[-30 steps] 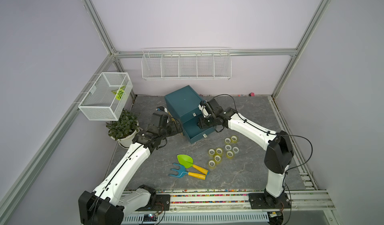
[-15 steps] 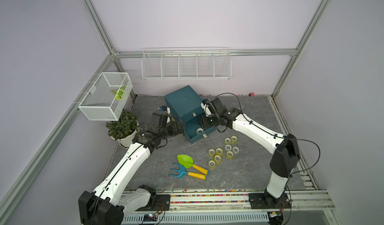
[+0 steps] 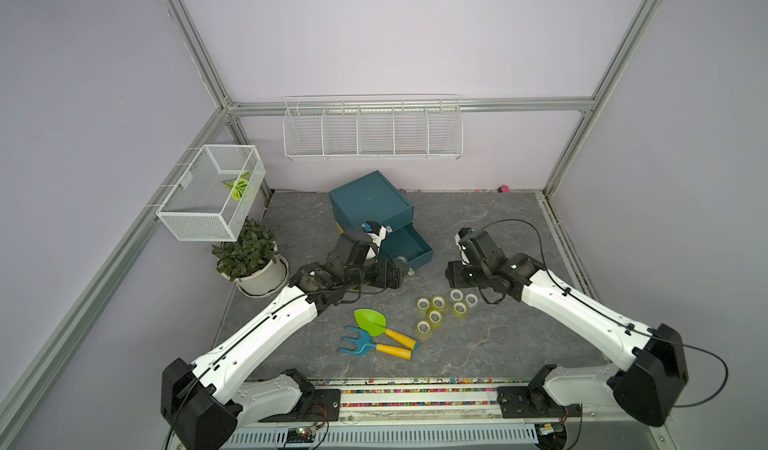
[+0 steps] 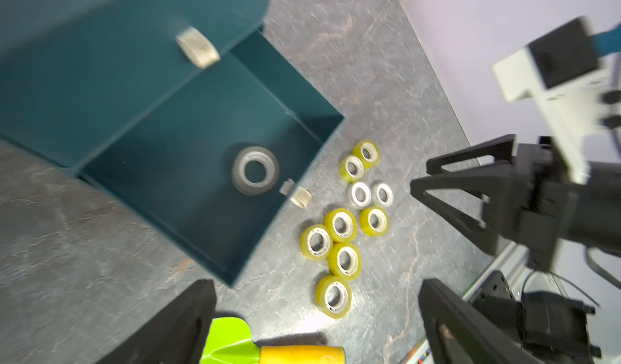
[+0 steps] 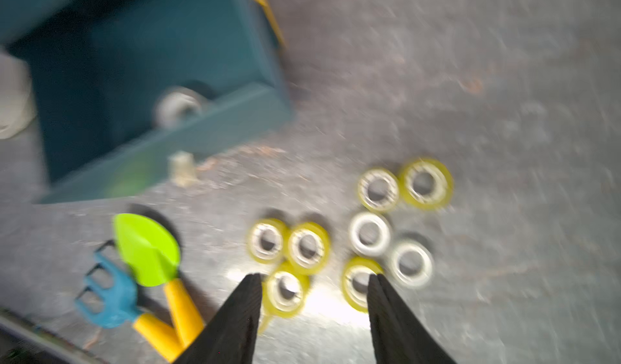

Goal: Place the transparent tape into the drawer according to color
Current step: Pick up the tape at the center of the board.

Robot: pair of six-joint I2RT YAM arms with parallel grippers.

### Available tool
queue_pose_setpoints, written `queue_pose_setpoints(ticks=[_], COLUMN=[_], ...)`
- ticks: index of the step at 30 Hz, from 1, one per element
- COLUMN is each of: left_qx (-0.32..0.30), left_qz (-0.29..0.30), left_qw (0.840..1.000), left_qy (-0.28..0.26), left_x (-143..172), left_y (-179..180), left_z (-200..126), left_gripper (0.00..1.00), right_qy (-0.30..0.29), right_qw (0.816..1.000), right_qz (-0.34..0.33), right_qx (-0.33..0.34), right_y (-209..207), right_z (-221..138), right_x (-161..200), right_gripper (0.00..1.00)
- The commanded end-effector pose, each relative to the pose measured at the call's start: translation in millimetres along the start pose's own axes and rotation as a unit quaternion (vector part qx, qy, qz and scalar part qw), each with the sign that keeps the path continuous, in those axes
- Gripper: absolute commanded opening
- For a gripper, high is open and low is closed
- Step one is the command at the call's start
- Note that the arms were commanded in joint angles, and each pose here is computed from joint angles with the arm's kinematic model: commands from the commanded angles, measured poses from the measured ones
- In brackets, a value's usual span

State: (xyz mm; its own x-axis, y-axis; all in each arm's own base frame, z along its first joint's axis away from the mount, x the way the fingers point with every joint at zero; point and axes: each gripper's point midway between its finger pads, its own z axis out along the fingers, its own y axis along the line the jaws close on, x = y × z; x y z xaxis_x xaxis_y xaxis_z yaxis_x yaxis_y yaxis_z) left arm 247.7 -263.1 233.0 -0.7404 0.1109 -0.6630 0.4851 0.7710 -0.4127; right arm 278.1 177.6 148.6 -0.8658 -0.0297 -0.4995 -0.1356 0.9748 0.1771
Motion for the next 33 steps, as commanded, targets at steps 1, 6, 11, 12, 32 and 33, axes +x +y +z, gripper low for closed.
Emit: queue_pose_setpoints(ticks=[1, 6, 11, 12, 32, 33], left_qx=[0.024, 0.01, 0.008, 0.006, -0.011, -0.012], left_qz=[0.012, 0.012, 0.013, 0.013, 0.013, 0.013], left_qw=[1.0, 1.0, 1.0, 1.0, 1.0, 1.0], left_qy=[-0.001, 0.003, 0.001, 0.002, 0.01, 0.012], left_x=[-2.0, 0.3, 0.5, 1.4, 5.2, 5.6], left_y=[-19.2, -14.7, -13.4, -12.6, -5.0, -5.0], left_z=[2.4, 5.5, 4.5, 5.6, 13.6, 14.3], left_gripper=[1.0, 1.0, 1.0, 1.0, 1.0, 1.0], right_qy=[0.036, 0.08, 0.087, 0.089, 0.128, 0.132], right_qw=[0.996, 0.988, 0.989, 0.989, 0.985, 0.983], right_qz=[0.044, 0.056, 0.052, 0.051, 0.05, 0.052], right_qx=[0.063, 0.123, 0.104, 0.102, 0.109, 0.114], right_y=[-42.5, -73.8, -66.3, -65.2, -71.0, -73.4], right_z=[14.2, 40.3, 57.2, 60.2, 91.1, 92.5], right_x=[30.8, 54.6, 54.0, 53.7, 72.7, 74.9], right_gripper=[0.55, 0.55, 0.6, 0.61, 0.6, 0.59])
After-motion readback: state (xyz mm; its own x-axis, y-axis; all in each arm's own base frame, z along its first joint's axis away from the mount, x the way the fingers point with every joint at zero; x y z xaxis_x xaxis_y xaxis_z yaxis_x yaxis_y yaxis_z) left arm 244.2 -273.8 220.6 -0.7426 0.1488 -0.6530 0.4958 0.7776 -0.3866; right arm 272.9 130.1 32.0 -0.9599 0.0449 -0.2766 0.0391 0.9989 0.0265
